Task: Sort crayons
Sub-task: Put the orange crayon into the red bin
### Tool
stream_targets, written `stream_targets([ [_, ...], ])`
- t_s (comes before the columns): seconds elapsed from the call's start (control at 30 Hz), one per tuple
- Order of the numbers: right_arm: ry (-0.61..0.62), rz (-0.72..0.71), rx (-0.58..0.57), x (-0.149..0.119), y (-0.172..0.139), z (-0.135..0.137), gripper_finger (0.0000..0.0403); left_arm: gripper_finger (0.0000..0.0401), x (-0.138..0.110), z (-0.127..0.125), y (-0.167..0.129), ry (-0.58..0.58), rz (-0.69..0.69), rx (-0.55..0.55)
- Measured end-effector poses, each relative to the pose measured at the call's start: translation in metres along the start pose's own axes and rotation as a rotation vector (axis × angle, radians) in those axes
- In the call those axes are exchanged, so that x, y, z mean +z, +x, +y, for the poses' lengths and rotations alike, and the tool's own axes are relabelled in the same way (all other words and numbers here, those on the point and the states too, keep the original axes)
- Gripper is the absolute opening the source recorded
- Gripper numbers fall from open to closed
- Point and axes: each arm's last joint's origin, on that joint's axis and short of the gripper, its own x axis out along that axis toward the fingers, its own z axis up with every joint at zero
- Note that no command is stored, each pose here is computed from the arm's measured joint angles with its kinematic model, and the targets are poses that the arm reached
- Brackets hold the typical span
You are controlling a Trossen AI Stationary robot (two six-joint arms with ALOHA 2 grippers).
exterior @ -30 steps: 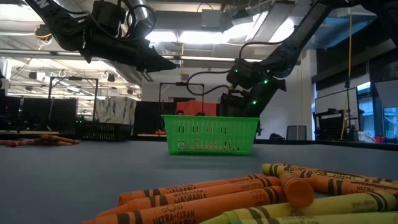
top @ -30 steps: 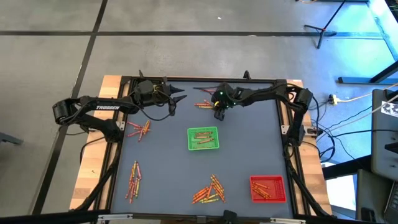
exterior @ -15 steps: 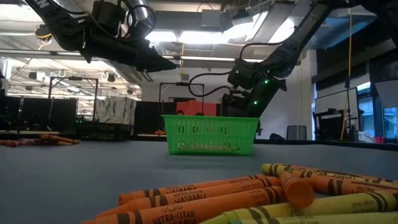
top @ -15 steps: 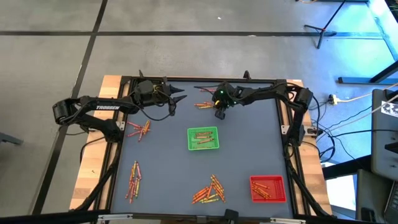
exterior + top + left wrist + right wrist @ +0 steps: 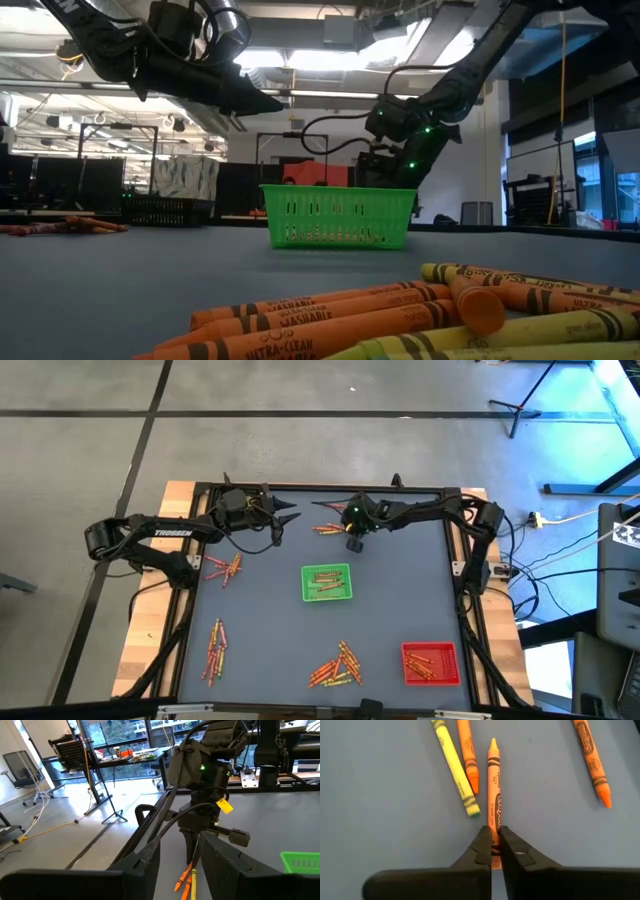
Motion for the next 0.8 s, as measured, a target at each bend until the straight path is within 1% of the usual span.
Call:
stream_targets([
  [0.07,-0.009,0.007,-0.006,0.001,-0.002,0.003,0.0014,0.0121,0.0,0.0,0.0,0.0,0.0,0.0],
  [0.2,-0.019,0.029,-0.002,0.001,-0.016,0.006,0.0008,0.0121,0.0,0.0,0.0,0.0,0.0,0.0],
  [0.37,-0.017,-0.002,-0.038,0.009,-0.045,0.002,0.0011,0.0121,0.0,-0.002,0.0,0.001,-0.001,-0.006],
  [0.5,-0.017,0.005,-0.027,0.009,-0.065,0.003,0.001,0.0121,0.001,-0.003,0.0,0.002,-0.003,-0.013],
  [0.63,-0.012,-0.065,-0.026,0.01,-0.084,0.004,0.0008,0.0121,0.001,-0.003,0.0,0.002,-0.003,-0.013],
  [0.8,-0.017,-0.263,-0.028,0.003,-0.106,0.008,0.001,0.0121,0.001,-0.003,0.0,0.002,-0.003,-0.013],
])
